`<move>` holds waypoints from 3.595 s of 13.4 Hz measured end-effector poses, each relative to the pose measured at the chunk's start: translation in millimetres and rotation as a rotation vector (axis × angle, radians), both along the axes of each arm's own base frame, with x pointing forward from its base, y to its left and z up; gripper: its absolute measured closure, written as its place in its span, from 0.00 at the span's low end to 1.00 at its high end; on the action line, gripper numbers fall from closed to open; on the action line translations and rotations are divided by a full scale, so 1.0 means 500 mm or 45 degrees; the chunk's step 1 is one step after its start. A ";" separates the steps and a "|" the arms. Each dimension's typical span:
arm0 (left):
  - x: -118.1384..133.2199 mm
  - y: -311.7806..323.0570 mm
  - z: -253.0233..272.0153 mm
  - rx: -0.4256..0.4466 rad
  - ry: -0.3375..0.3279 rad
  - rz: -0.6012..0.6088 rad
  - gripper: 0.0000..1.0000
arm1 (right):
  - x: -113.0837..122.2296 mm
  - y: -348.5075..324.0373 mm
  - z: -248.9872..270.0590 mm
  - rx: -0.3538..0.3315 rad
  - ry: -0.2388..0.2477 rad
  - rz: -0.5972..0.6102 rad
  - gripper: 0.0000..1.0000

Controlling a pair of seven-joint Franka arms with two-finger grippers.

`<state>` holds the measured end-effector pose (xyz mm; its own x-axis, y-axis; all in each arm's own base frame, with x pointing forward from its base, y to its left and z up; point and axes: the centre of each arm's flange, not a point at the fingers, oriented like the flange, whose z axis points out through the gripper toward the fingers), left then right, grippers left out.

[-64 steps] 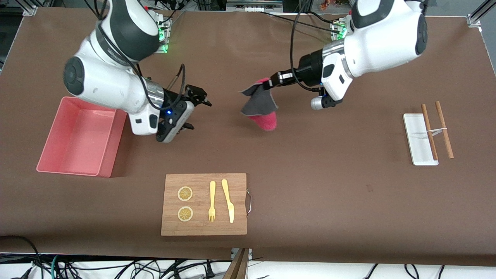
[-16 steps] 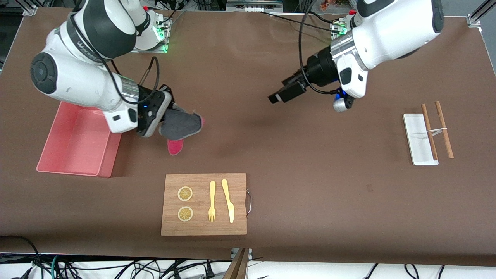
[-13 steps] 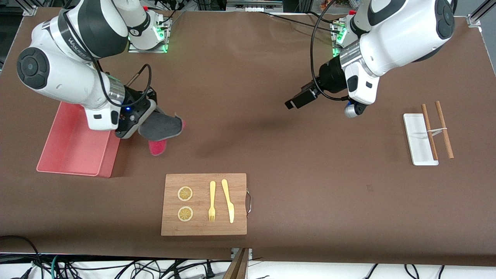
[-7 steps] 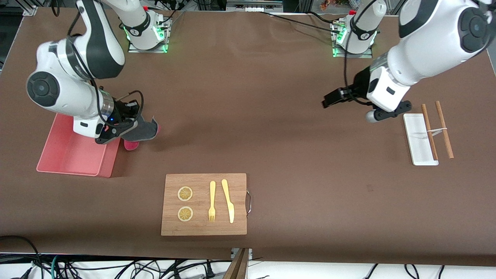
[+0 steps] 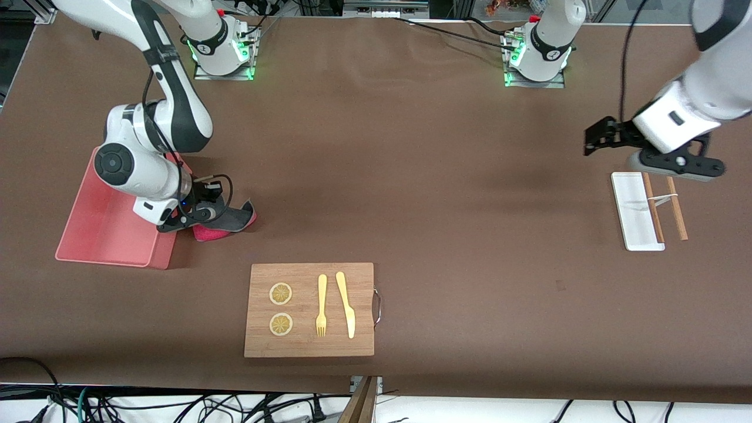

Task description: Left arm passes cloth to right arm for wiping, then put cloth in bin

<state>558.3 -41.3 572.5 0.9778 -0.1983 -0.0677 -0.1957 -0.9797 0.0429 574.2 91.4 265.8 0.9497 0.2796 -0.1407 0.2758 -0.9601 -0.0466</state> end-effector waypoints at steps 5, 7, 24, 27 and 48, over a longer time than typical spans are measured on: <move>0.003 0.016 0.018 0.088 -0.030 -0.067 0.00 | -0.011 0.149 -0.089 -0.035 -0.024 -0.175 0.98; 0.004 0.029 0.018 0.089 -0.029 -0.051 0.00 | -0.015 0.252 -0.100 -0.050 -0.041 -0.249 0.98; 0.004 0.019 0.020 0.094 -0.032 0.034 0.00 | -0.015 0.545 -0.076 0.032 0.089 -0.909 0.98; 0.004 0.019 0.020 0.094 -0.033 0.034 0.00 | 0.027 0.369 -0.117 0.030 0.122 -0.803 0.98; 0.004 0.011 0.019 0.095 -0.032 0.055 0.00 | -0.048 -0.327 0.342 -0.127 0.054 -0.174 0.98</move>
